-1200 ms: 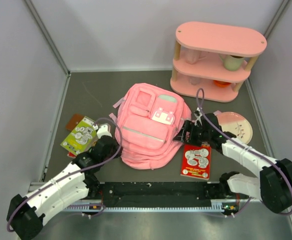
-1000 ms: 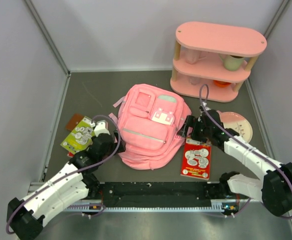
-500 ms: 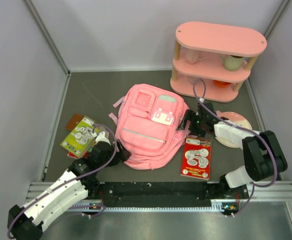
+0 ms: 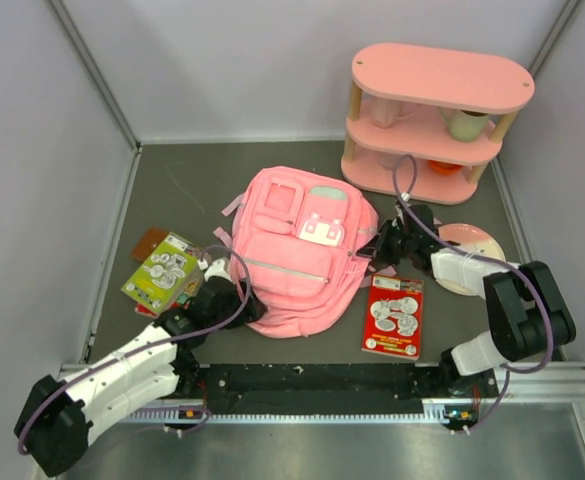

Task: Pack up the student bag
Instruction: Adjust the student bag at the center of the board.

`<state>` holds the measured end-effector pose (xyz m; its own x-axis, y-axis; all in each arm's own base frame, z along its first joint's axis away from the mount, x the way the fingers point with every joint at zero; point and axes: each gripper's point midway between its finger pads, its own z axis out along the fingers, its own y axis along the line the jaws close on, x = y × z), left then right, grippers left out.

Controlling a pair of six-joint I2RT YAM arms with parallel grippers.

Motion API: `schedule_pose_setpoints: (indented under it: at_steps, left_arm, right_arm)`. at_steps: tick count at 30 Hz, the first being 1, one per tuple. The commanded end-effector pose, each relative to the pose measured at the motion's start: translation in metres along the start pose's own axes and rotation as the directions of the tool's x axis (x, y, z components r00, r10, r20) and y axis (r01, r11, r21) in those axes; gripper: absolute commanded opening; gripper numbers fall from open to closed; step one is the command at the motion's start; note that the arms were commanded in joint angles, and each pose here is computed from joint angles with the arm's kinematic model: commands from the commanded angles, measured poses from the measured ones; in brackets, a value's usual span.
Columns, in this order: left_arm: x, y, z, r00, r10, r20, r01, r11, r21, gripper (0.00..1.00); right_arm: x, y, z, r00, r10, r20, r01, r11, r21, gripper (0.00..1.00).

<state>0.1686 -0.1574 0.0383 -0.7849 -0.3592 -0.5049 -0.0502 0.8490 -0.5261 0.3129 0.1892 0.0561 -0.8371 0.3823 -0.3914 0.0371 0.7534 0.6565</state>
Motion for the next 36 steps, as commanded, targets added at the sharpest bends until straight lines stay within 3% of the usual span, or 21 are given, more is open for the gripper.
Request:
schedule_pose_setpoints:
  at_steps: [1, 5, 6, 9, 10, 14, 16, 17, 19, 20, 21, 23, 24, 26, 31, 36]
  left_arm:
    - [-0.044, -0.025, 0.002, 0.99, 0.063, 0.129, -0.064, 0.998, 0.001, 0.69]
    - [-0.077, -0.038, -0.001, 0.971, 0.119, 0.206, -0.111, 0.993, -0.049, 0.43]
    - [-0.083, -0.039, -0.002, 0.968, 0.129, 0.218, -0.118, 0.991, -0.062, 0.29]
    - [-0.106, -0.046, -0.003, 0.953, 0.16, 0.256, -0.138, 0.985, -0.1, 0.13]
    - [-0.111, -0.047, -0.002, 0.951, 0.164, 0.261, -0.14, 0.984, -0.107, 0.04]
    - [-0.145, -0.051, 0.008, 0.955, 0.134, 0.264, -0.119, 0.99, -0.073, 0.0]
    - [-0.156, -0.049, 0.012, 0.958, 0.113, 0.264, -0.103, 0.993, -0.054, 0.12]
    - [-0.16, -0.043, 0.015, 0.962, 0.105, 0.253, -0.093, 0.994, -0.059, 0.25]
    - [-0.161, -0.041, 0.016, 0.965, 0.111, 0.238, -0.099, 0.993, -0.062, 0.4]
    - [-0.156, -0.043, 0.015, 0.97, 0.119, 0.213, -0.112, 0.993, -0.046, 0.68]
    - [-0.152, -0.044, 0.013, 0.974, 0.119, 0.193, -0.114, 0.993, -0.037, 0.75]
    - [-0.138, -0.047, 0.007, 0.982, 0.116, 0.151, -0.118, 0.993, 0.005, 0.85]
    - [-0.133, -0.045, 0.004, 0.983, 0.111, 0.146, -0.114, 0.994, 0.007, 0.87]
    - [-0.116, -0.035, -0.004, 0.987, 0.084, 0.139, -0.087, 0.996, 0.014, 0.91]
    - [-0.068, -0.025, -0.017, 0.994, -0.029, 0.104, 0.015, 0.991, 0.132, 0.94]
    - [-0.033, -0.023, -0.016, 0.992, -0.1, 0.074, 0.082, 0.974, 0.21, 0.93]
  right_arm:
    - [-0.024, 0.061, -0.036, 0.993, -0.053, 0.109, 0.075, 0.975, -0.207, 0.0]
    - [-0.023, 0.072, -0.067, 0.987, -0.033, 0.16, 0.068, 0.973, -0.221, 0.0]
    - [-0.021, 0.08, -0.081, 0.981, -0.043, 0.189, 0.088, 0.968, -0.235, 0.0]
    - [0.004, 0.057, -0.088, 0.982, -0.022, 0.186, 0.049, 0.988, -0.144, 0.0]
    - [0.01, 0.058, -0.1, 0.977, -0.012, 0.214, 0.046, 0.987, -0.155, 0.0]
    - [0.061, 0.035, -0.098, 0.974, 0.109, 0.199, -0.075, 0.983, -0.169, 0.0]
    - [0.075, 0.029, -0.098, 0.971, 0.133, 0.197, -0.1, 0.981, -0.168, 0.0]
    - [0.078, 0.021, -0.098, 0.966, 0.156, 0.205, -0.125, 0.979, -0.16, 0.0]
    - [0.08, 0.018, -0.098, 0.965, 0.162, 0.206, -0.133, 0.98, -0.151, 0.0]
    - [0.08, 0.016, -0.099, 0.968, 0.148, 0.205, -0.122, 0.984, -0.132, 0.05]
    - [0.08, 0.015, -0.099, 0.97, 0.134, 0.204, -0.11, 0.986, -0.124, 0.21]
    - [0.08, 0.009, -0.099, 0.977, 0.082, 0.196, -0.071, 0.996, -0.061, 0.41]
    - [0.081, 0.007, -0.1, 0.981, 0.059, 0.182, -0.054, 0.998, -0.032, 0.62]
    - [0.065, 0.001, -0.106, 0.972, -0.002, 0.234, -0.011, 0.999, 0.053, 0.85]
    - [0.049, -0.008, -0.121, 0.957, -0.084, 0.279, 0.038, 0.985, 0.167, 0.91]
    - [0.019, -0.034, -0.129, 0.923, -0.072, 0.378, -0.054, 0.948, 0.314, 0.97]
